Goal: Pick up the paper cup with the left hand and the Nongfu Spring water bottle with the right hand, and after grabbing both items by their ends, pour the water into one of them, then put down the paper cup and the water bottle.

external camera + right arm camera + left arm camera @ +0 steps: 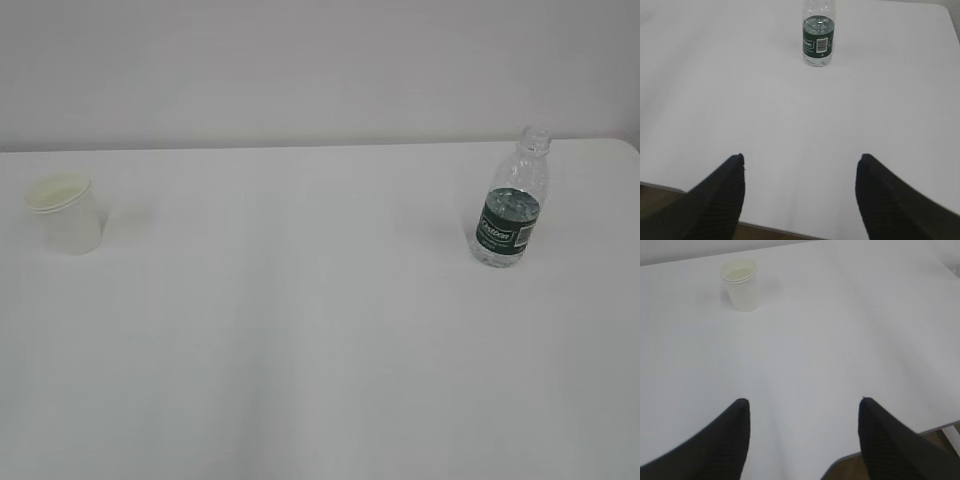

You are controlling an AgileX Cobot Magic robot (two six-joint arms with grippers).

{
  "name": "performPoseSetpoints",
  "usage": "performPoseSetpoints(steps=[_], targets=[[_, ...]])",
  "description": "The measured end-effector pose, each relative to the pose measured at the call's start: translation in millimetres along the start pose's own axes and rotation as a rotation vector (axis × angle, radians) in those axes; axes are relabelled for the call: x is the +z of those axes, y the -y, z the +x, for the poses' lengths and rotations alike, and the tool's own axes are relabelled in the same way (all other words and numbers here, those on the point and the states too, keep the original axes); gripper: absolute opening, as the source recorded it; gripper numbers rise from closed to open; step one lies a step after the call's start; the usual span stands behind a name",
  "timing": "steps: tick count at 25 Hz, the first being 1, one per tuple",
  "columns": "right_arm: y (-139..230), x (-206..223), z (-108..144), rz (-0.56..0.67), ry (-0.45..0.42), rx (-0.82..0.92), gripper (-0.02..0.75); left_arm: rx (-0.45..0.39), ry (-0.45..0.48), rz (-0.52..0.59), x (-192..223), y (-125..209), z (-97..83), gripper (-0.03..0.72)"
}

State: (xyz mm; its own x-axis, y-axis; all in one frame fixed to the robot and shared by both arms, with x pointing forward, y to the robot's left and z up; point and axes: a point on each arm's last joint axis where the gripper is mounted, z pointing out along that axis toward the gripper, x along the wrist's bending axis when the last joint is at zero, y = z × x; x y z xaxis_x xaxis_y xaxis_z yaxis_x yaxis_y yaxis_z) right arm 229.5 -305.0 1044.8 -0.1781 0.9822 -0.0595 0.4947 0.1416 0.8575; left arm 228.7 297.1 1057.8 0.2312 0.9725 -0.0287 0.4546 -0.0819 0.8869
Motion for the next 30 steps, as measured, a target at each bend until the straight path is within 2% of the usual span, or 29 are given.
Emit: performPoseSetpoints(steps=[24, 26, 30], targets=[[-0.1, -0.1, 2.3, 0.000, -0.023, 0.013, 0.519, -0.002, 0.001, 0.000, 0.0, 0.0, -0.1, 0.481], [-0.1, -0.1, 2.5, 0.001, -0.007, 0.022, 0.519, -0.016, -0.015, -0.001, 0.1, -0.1, -0.7, 0.476], [-0.1, -0.1, 3.4, 0.005, 0.072, 0.069, 0.519, -0.067, -0.111, -0.005, 0.8, -0.4, -1.9, 0.465]])
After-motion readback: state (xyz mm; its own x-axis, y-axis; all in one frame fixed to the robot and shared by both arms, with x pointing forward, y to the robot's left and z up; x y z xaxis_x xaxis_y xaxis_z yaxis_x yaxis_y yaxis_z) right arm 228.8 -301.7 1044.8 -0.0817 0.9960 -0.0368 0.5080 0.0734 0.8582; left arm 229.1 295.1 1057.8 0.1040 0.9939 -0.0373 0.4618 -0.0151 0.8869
